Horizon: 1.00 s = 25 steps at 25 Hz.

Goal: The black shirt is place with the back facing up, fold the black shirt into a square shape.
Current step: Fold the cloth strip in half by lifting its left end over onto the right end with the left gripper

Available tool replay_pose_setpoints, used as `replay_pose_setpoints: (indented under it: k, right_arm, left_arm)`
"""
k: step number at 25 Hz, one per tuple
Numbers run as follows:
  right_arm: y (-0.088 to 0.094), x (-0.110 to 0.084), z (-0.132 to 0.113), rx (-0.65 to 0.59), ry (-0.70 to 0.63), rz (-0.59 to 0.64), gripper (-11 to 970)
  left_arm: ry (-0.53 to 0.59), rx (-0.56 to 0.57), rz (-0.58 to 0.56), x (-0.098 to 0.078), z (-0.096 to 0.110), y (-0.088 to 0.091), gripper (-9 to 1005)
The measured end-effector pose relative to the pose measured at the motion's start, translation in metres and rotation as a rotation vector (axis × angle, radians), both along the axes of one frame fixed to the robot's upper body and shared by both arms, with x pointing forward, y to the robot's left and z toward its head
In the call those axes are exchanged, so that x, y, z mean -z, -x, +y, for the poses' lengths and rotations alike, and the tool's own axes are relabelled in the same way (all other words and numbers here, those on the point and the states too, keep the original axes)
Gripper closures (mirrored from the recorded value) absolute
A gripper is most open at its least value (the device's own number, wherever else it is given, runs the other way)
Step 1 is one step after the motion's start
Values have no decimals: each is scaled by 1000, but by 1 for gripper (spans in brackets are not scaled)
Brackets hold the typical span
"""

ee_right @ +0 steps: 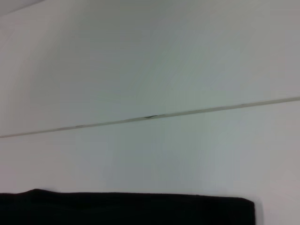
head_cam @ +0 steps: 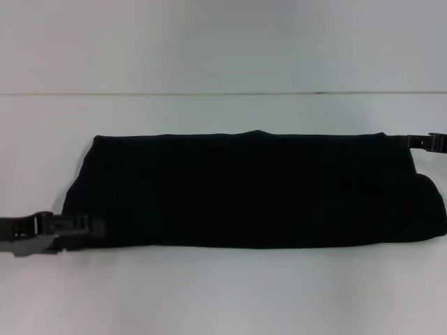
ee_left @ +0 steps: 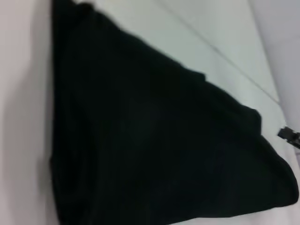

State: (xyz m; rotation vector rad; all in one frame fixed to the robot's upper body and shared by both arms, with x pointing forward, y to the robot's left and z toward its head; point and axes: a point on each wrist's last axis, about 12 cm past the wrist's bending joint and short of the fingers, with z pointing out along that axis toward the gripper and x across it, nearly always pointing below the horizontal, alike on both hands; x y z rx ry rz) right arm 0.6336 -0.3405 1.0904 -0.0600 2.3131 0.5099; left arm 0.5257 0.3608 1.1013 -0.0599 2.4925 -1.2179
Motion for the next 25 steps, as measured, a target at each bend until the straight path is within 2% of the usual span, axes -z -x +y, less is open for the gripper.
replay_pose_setpoints:
  k: [7,12,25]
  right_arm:
    - [0,-1,0,3,-2,-7,332]
    - [-1,-2,-2,6,0,-11,332]
    - [-1,-3,-3,12,0,-12,332]
  left_arm:
    - [13,-102,160,19,-4,0,151]
    - [1,-161,227,30,-4,1,152]
    - [-35,-265,218,34,1,-11,153]
